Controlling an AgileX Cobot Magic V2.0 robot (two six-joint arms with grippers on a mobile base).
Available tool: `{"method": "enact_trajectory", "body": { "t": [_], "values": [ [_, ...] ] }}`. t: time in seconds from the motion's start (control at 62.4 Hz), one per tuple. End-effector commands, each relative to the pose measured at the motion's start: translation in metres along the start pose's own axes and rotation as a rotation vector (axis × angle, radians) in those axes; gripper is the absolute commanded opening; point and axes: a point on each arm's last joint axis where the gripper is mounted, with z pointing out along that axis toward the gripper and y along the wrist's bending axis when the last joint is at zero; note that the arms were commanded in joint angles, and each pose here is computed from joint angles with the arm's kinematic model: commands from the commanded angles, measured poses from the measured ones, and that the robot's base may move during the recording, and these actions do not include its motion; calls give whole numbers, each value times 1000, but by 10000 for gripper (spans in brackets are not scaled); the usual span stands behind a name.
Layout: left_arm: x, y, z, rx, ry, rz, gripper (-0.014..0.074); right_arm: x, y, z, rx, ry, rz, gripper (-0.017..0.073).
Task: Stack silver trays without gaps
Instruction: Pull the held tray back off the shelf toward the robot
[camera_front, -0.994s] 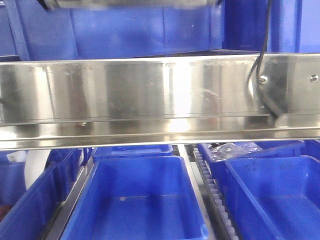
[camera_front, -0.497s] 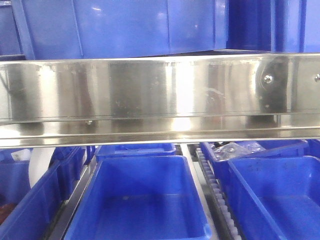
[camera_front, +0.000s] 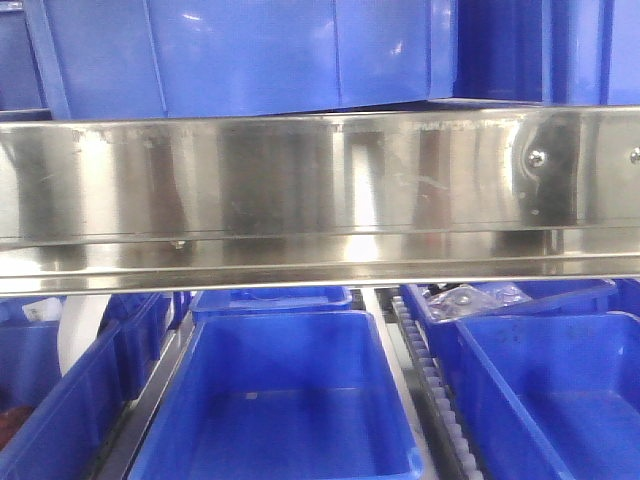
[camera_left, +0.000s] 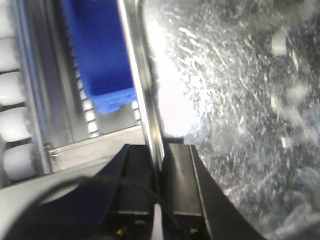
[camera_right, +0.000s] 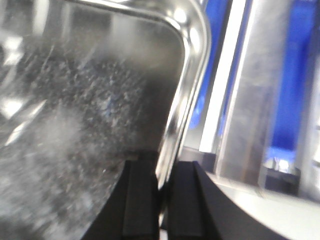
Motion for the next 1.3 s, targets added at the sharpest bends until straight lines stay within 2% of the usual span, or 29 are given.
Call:
{"method": "enact_trajectory", "body": {
  "t": [0.0,0.176,0.353,0.433,0.545,0.705,0.93,1.282],
  "values": [
    [7,3,-28,-17,-33,39,-45,-3,-8,-38,0,-149,-43,55],
    [8,3,-32,-5,-48,34,-45,1,-11,-53,-16,-188,-39,55],
    [2,0,-26,5,-72,35,-45,-4,-9,-48,-12,-205,-46,55],
    [-4,-1,-20,-2,-104,6,-41,-10,-7,-37,-4,-217,-54,55],
    [-12,-2,-10,-15,-122,-16,-41,-17,-4,-21,18,-213,-30,55],
    [-21,-3,5,-65,-75,-11,-41,-22,-4,0,78,-176,-27,55],
    [-33,-7,7,-69,-72,-14,-41,-28,-3,-9,75,-199,-6,55],
    [-33,-7,9,-76,-68,-11,-41,-30,-4,-15,84,-198,-2,55]
  ]
}}
